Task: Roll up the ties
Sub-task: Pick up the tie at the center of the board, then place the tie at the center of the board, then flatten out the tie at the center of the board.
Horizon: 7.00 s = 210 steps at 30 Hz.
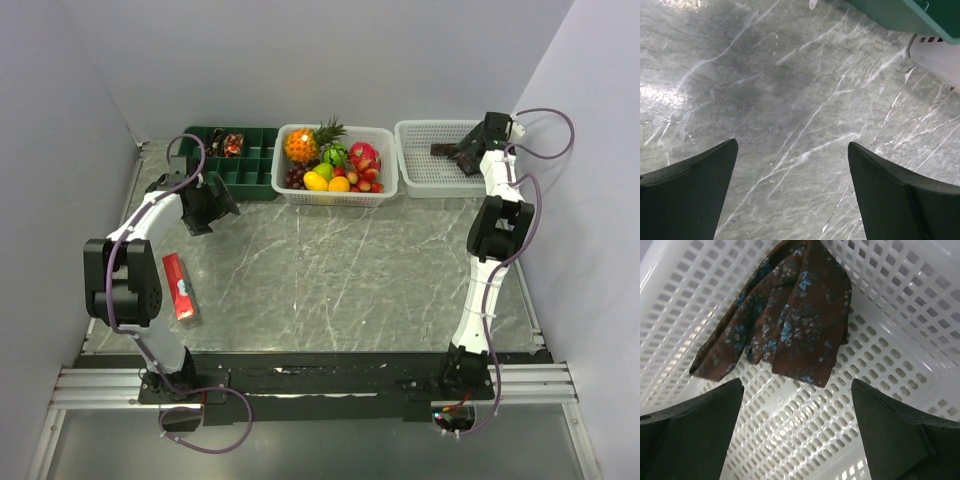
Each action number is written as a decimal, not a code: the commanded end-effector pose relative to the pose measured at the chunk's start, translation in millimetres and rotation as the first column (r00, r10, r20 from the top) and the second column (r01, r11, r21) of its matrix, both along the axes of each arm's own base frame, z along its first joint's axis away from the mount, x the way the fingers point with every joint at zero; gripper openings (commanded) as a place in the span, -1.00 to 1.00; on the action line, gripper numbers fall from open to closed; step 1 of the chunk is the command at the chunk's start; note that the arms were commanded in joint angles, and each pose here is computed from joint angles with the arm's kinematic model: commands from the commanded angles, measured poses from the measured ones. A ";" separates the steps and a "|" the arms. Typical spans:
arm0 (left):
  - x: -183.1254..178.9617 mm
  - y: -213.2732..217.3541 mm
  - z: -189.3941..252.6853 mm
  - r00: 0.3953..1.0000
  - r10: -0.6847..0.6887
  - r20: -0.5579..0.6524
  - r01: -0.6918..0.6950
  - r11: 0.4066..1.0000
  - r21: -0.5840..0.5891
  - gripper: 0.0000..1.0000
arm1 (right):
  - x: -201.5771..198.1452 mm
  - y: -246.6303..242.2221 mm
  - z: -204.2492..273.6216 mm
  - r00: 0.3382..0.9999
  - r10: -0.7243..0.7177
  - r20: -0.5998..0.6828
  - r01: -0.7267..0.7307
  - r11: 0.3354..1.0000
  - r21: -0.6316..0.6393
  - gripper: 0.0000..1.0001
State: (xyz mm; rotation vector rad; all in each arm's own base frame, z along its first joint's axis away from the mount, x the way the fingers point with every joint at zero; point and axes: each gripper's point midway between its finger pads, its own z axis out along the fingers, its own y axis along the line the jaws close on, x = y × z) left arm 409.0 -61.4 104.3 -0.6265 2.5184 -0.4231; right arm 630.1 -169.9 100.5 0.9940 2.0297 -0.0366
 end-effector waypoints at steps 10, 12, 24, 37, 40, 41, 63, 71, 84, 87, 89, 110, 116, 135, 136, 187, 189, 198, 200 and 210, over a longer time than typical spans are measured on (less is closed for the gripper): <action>7.2 -21.7 7.6 0.995 -0.056 0.079 0.062 0.996 -0.071 0.96 | 31.3 -31.0 -7.1 0.974 -0.157 0.162 0.138 0.983 0.124 0.55; 8.0 -26.5 10.6 0.994 -0.069 0.090 0.076 0.993 -0.085 0.94 | 29.9 -35.3 -11.1 0.971 -0.180 0.155 0.155 0.975 0.162 0.56; 10.4 -42.5 16.3 0.988 -0.106 0.108 0.119 0.985 -0.127 0.89 | 25.9 -28.2 -42.4 0.978 -0.164 0.126 0.113 0.934 0.338 -0.40; -5.6 -40.2 34.2 0.982 -0.102 0.159 0.120 0.987 -0.109 0.89 | 32.7 -6.3 71.9 0.935 -0.047 0.353 -0.068 0.949 0.307 -1.00; -10.5 -42.1 41.8 0.978 -0.105 0.180 0.127 0.985 -0.117 0.89 | 29.7 5.6 133.4 0.892 0.016 0.452 -0.141 0.959 0.246 -1.00; -14.1 -42.9 40.8 0.978 -0.107 0.179 0.130 0.984 -0.123 0.89 | 31.2 15.6 152.6 0.868 0.063 0.493 -0.190 0.959 0.212 -1.00; -102.5 -31.6 135.6 0.889 -0.071 0.452 0.128 0.987 -0.099 0.90 | -207.6 312.5 431.7 0.288 0.664 0.691 -0.777 0.583 -0.237 -1.00; -127.9 -25.8 151.3 0.843 -0.027 0.538 0.101 0.989 -0.109 0.93 | -320.3 357.1 466.9 0.047 0.637 0.770 -0.888 0.380 -0.260 -1.00; -130.6 -55.5 128.5 0.837 -0.102 0.538 0.237 0.953 -0.188 0.99 | -349.6 353.2 52.8 0.464 0.735 0.494 -0.886 0.382 0.264 -1.00; -143.4 -80.3 111.3 0.839 -0.166 0.519 0.308 0.930 -0.202 0.93 | -356.0 346.5 25.3 0.507 0.737 0.446 -0.861 0.415 0.294 -1.00; -148.8 -90.6 97.8 0.846 -0.182 0.501 0.311 0.931 -0.189 0.93 | -361.9 338.2 5.4 0.550 0.743 0.380 -0.833 0.456 0.313 -1.00; -256.3 -167.2 -55.9 0.943 -0.331 0.040 0.328 0.903 -0.278 0.99 | -386.1 292.2 -37.1 0.712 0.671 0.207 -0.700 0.658 0.276 -1.00; -262.5 -180.6 -72.3 0.918 -0.395 -0.041 0.370 0.887 -0.277 0.99 | -387.8 292.8 -38.7 0.711 0.674 0.198 -0.700 0.655 0.283 -1.00; -283.6 -203.2 -93.0 0.882 -0.462 -0.094 0.420 0.860 -0.289 -0.91 | -388.1 292.5 -42.3 0.717 0.673 0.180 -0.691 0.655 0.305 -1.00; -281.0 -204.1 -92.2 0.887 -0.454 -0.084 0.415 0.863 -0.288 -0.98 | -387.0 292.4 -40.8 0.718 0.672 0.182 -0.691 0.656 0.303 -1.00; -261.0 -178.4 -111.4 0.943 -0.287 -0.169 0.275 0.957 -0.093 -0.98 | -285.5 405.7 -30.1 0.344 0.874 -0.343 -0.939 0.314 -0.140 0.47; -261.0 -177.0 -111.8 0.944 -0.284 -0.168 0.273 0.958 -0.089 -0.98 | -283.5 410.0 -36.7 0.332 0.877 -0.347 -0.943 0.304 -0.135 0.40; -261.5 -171.1 -112.8 0.949 -0.264 -0.173 0.256 0.964 -0.068 -0.98 | -272.0 429.9 -45.6 0.271 0.889 -0.369 -0.963 0.252 -0.099 -0.81; -260.7 -168.3 -113.4 0.952 -0.253 -0.170 0.247 0.967 -0.058 -0.98 | -268.0 432.5 -27.1 0.296 0.899 -0.324 -0.955 0.271 -0.120 -1.00; -261.9 -141.6 -119.4 0.973 -0.130 -0.191 0.139 0.990 0.031 -0.98 | -261.1 449.7 131.8 0.338 0.940 0.040 -0.910 0.337 -0.239 -1.00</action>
